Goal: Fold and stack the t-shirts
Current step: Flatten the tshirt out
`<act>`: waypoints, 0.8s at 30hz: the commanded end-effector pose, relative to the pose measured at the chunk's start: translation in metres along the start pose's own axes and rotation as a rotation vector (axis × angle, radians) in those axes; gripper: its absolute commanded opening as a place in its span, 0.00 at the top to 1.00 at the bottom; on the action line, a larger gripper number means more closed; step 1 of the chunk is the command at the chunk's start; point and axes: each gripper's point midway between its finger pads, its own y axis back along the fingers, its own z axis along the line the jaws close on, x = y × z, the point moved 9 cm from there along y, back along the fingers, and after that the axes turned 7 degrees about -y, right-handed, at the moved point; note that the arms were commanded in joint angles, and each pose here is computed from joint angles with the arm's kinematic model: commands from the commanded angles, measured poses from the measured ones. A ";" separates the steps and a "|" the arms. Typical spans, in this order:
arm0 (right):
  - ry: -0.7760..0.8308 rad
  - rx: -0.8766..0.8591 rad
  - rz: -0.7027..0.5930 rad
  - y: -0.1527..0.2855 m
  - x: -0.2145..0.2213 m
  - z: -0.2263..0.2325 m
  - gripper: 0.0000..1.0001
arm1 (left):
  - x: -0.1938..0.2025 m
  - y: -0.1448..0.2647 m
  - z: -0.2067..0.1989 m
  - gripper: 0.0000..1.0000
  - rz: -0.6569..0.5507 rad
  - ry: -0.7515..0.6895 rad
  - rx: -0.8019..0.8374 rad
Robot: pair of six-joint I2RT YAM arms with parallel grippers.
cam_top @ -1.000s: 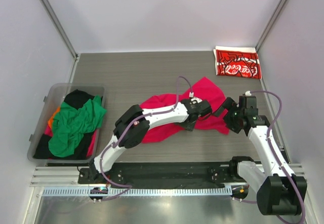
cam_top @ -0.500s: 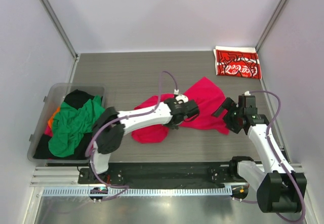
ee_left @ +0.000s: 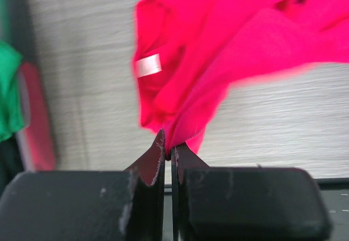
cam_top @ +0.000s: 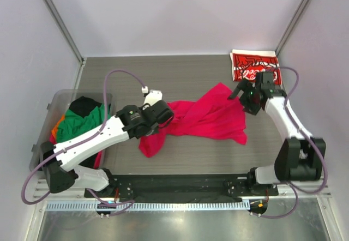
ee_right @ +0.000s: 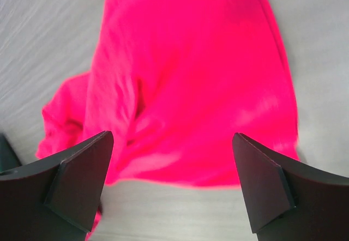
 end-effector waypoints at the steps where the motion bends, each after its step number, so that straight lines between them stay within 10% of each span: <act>1: 0.105 -0.061 -0.029 -0.020 -0.035 0.037 0.04 | 0.014 0.002 0.026 1.00 -0.006 0.044 -0.073; 13: 0.346 0.146 -0.093 -0.130 -0.096 0.143 0.25 | 0.032 -0.001 0.066 1.00 -0.014 0.111 -0.099; 24: 0.455 0.304 -0.066 -0.208 -0.086 0.131 0.26 | 0.040 -0.013 0.073 1.00 0.002 0.130 -0.087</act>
